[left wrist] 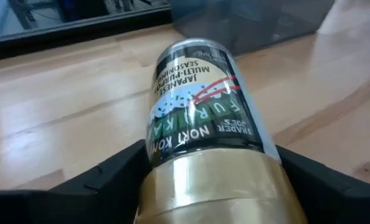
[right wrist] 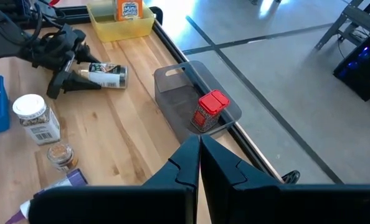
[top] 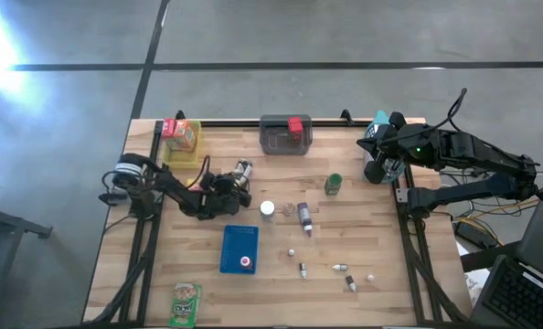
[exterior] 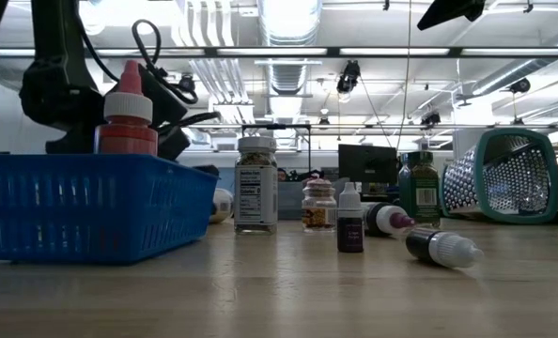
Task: Pick & Place Kitchen Items
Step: Put the gold spice bottle into the black bin
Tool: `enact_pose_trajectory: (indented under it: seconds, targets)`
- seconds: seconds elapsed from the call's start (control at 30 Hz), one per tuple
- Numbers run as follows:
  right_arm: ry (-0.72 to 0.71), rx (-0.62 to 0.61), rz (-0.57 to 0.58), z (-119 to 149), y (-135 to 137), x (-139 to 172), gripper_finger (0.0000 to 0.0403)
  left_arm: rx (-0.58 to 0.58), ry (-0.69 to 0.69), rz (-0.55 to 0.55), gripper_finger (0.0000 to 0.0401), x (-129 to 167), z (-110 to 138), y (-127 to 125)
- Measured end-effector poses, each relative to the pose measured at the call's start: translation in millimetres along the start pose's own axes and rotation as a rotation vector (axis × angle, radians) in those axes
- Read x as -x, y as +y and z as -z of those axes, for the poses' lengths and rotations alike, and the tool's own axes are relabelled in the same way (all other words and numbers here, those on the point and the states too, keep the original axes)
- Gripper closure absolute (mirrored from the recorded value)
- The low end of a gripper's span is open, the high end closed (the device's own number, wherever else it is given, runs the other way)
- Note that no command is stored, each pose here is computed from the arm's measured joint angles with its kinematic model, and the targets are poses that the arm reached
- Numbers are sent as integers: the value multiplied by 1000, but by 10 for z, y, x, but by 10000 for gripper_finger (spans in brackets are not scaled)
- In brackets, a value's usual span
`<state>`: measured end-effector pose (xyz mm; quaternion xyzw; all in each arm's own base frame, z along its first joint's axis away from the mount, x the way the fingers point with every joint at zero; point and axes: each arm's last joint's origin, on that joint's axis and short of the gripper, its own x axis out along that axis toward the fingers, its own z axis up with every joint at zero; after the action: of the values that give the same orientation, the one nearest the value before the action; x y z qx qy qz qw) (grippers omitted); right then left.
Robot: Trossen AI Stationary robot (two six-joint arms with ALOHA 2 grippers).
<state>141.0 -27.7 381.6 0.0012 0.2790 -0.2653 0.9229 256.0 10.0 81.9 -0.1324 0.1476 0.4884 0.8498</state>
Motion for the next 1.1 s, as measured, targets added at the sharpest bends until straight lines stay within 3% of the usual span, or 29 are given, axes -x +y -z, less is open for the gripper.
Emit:
enact_pose_trajectory:
  seconds: [0.3, 0.7, 0.87, 1.1]
  targets:
    - [0, 2, 0, 0, 0, 0, 394, -32, 19, 75, 109, 52, -115, -29]
    - [0, 4, 0, 0, 0, 0, 394, -225, 163, 237, 110, 152, -338, 35]
    - [0, 5, 0, 0, 0, 0, 394, -390, 265, 284, 109, 219, -611, 41]
    - [0, 4, 0, 0, 0, 0, 394, -616, 421, 252, 108, 356, -1223, 35]
